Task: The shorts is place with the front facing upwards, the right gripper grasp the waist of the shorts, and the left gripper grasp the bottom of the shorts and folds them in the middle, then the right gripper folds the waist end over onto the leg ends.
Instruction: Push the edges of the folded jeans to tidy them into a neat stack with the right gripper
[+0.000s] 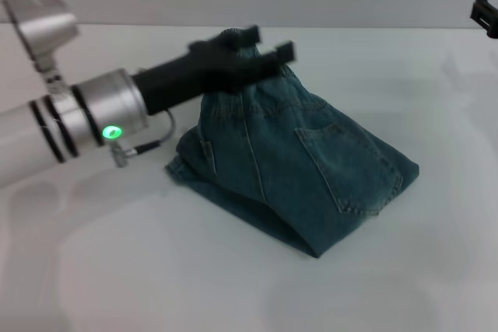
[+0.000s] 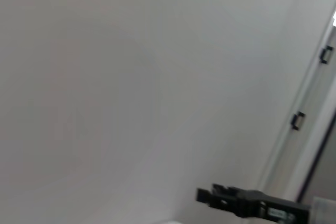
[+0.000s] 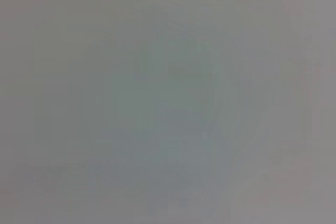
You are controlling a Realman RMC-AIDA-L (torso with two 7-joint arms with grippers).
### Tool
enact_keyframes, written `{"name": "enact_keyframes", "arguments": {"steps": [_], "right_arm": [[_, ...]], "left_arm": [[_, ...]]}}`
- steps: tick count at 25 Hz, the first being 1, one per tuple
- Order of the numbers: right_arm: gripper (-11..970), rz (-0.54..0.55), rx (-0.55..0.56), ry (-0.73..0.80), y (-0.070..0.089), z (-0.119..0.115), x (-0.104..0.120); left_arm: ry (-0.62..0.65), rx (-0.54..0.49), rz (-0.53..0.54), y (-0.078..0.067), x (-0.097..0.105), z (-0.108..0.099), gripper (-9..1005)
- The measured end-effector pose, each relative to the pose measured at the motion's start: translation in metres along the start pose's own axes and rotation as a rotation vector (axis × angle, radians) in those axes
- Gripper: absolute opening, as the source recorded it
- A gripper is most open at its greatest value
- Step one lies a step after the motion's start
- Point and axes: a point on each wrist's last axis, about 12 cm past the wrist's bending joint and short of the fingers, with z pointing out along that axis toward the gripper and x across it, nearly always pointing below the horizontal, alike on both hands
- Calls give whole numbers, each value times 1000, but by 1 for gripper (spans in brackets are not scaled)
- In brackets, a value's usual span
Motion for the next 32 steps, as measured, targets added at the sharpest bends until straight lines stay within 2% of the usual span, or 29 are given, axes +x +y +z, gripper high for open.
{"name": "enact_keyframes", "arguments": {"steps": [6, 9, 12, 19, 32], "right_arm": [[786, 56, 18, 34, -4, -2, 14], [786, 55, 6, 40, 1, -5, 18], [787, 55, -3, 38, 6, -8, 22], [787, 49, -11, 20, 14, -11, 24], [787, 57, 3, 6, 12, -9, 21]], "left_arm": [[61, 40, -15, -9, 8, 24, 827], [65, 33, -17, -9, 9, 26, 827], [71, -86, -52, 0, 14, 35, 827], [91, -180, -68, 8, 20, 33, 827], [191, -223, -59, 10, 45, 19, 827]]}}
